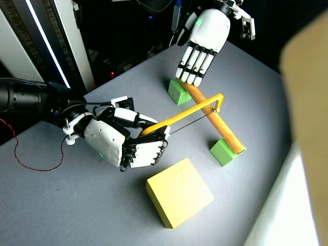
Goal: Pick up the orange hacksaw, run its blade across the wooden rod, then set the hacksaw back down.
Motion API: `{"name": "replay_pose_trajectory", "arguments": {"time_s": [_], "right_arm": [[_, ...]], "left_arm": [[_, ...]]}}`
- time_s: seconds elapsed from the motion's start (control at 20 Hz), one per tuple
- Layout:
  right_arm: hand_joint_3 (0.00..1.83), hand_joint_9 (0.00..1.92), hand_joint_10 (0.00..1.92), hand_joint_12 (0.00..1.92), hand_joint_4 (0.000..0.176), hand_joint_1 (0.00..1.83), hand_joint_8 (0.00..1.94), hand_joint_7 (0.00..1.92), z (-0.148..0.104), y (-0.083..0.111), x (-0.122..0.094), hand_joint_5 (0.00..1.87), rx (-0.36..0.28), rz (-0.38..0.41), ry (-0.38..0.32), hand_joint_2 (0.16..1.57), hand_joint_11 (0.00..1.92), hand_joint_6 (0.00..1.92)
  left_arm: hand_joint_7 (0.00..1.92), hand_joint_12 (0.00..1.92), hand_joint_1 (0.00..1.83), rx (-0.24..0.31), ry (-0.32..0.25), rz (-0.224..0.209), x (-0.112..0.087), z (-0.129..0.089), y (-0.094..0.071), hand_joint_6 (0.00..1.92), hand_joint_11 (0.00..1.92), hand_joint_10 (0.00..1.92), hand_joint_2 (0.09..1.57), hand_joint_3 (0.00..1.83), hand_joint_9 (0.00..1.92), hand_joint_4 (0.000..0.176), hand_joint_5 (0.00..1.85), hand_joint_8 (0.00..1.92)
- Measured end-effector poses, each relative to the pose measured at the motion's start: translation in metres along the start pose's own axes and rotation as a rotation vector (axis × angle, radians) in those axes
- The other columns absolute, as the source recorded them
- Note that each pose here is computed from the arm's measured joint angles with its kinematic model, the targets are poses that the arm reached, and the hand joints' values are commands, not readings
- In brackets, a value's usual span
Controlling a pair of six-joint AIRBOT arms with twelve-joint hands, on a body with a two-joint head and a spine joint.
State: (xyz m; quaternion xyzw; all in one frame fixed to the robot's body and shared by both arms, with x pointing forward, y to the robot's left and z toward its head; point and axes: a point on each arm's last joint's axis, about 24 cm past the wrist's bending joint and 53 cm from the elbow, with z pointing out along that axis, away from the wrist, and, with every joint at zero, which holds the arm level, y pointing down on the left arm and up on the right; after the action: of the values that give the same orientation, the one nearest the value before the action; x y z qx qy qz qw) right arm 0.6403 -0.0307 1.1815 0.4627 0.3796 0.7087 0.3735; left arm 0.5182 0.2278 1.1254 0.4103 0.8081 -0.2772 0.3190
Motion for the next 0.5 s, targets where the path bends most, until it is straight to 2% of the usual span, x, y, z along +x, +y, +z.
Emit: {"name": "replay_pose_trajectory", "arguments": {"time_s": [0.05,0.1,0.15,0.25,0.35,0.5], "right_arm": [[0.0,0.94,1.04,1.44,0.0,1.25,1.18,1.0,0.0,0.011,0.001,0.94,-0.019,0.002,0.006,1.13,0.81,0.87],[0.0,0.94,1.04,1.44,0.0,1.25,1.18,1.0,-0.001,0.015,0.001,0.94,-0.021,0.0,0.008,1.13,0.81,0.87],[0.0,0.92,1.12,1.47,0.0,1.25,1.2,0.99,-0.005,0.017,-0.001,0.94,-0.006,0.0,0.001,1.13,0.82,0.88],[0.0,0.93,1.07,1.44,0.0,1.25,1.17,1.01,-0.013,0.023,-0.008,0.97,0.018,-0.009,-0.003,1.12,0.83,0.83],[0.0,0.93,1.07,1.45,0.0,1.26,1.16,1.01,-0.022,0.037,-0.02,0.96,0.012,-0.017,-0.016,1.12,0.82,0.84],[0.0,0.92,1.08,1.47,0.0,1.25,1.19,0.99,-0.049,0.043,-0.047,0.96,0.041,-0.021,-0.091,1.12,0.82,0.84]], "left_arm": [[0.07,0.25,0.02,0.0,0.0,0.0,0.0,0.0,0.0,0.0,0.0,0.0,1.29,0.0,0.06,0.0,0.09,0.0],[0.07,0.25,0.02,0.0,0.0,0.0,0.0,0.0,0.0,0.0,0.0,0.0,1.29,0.0,0.06,0.0,0.09,0.0],[0.05,0.2,0.04,0.0,-0.001,-0.001,0.0,0.0,0.0,0.0,0.0,0.0,1.29,0.0,0.05,0.0,0.08,0.0],[0.06,0.19,0.01,0.0,-0.001,-0.001,0.0,0.0,0.0,0.0,0.0,0.0,1.29,0.0,0.05,0.0,0.08,0.0],[0.03,0.1,0.0,-0.001,-0.001,0.0,0.0,0.0,0.0,0.0,0.0,0.0,1.3,0.0,0.03,0.0,0.06,0.0],[0.05,0.15,0.02,-0.001,0.0,0.0,0.0,0.0,0.0,0.0,0.0,0.0,1.3,0.0,0.04,0.0,0.08,0.0]]}}
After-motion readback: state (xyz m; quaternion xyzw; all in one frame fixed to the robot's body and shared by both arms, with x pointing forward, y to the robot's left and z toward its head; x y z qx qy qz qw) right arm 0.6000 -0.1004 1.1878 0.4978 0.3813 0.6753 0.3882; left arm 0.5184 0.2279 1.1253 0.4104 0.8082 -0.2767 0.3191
